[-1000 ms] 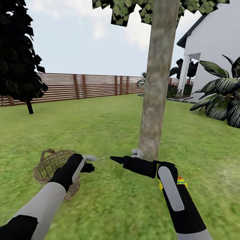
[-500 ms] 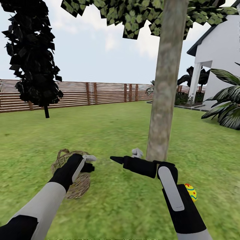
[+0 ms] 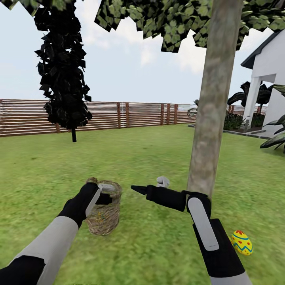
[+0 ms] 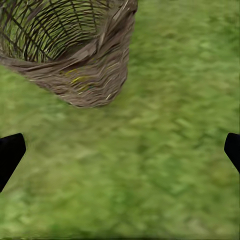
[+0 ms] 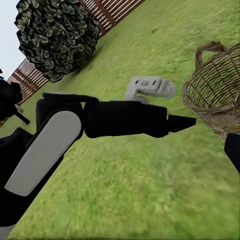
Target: Take the three Easter eggs out of the wicker basket on the lawn in the garden, then place them on the lawn next to a single tree (choose any tree) so that all three eggs are next to the same tree and none are left in the basket.
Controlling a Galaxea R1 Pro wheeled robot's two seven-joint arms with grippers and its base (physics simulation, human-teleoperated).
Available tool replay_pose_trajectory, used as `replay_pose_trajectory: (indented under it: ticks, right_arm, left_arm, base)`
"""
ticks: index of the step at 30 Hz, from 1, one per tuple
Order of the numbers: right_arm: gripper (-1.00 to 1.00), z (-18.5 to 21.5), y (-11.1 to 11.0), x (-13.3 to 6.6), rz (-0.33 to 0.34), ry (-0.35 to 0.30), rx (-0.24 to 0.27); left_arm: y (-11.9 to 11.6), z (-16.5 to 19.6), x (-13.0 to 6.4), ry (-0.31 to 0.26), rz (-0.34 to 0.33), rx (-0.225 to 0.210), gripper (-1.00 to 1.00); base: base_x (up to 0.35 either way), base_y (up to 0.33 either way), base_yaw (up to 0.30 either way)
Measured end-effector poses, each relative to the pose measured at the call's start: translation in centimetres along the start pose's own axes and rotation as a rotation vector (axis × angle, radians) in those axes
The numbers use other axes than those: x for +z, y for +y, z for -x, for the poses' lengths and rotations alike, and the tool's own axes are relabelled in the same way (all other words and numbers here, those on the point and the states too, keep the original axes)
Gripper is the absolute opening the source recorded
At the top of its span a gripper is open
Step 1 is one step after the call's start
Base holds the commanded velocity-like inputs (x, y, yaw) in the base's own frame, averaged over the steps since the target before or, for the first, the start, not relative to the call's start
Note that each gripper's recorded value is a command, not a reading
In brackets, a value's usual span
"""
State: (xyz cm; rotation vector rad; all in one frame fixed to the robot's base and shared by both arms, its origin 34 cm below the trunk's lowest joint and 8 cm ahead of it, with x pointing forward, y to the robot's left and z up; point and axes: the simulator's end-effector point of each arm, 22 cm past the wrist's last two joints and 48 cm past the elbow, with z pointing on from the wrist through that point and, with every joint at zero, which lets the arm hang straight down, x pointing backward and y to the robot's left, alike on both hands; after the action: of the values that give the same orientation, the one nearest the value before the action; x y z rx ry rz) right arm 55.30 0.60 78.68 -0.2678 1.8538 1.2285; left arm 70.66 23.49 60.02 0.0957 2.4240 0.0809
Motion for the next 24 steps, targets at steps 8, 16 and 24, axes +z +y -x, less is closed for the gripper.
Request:
replay_pose_trajectory:
  ticks: [8,16,24]
  right_arm:
    - [1.0,1.6,0.9,0.0,0.0,0.001,0.0]
    - [1.0,3.2,1.8,0.1,0.001,0.002,-0.001]
    - [1.0,4.7,2.7,0.1,0.002,0.003,-0.001]
  left_arm:
    - [0.2,1.5,-1.0,0.0,0.0,0.0,1.0]
    - [0.4,3.1,-2.1,0.0,0.0,-0.001,1.0]
    - [0.6,4.4,-3.2,0.008,0.0,-0.002,1.0]
  base:
    - [-0.001,0.0,0.289]
    - [0.0,0.0,0.29]
    - [0.0,0.0,0.29]
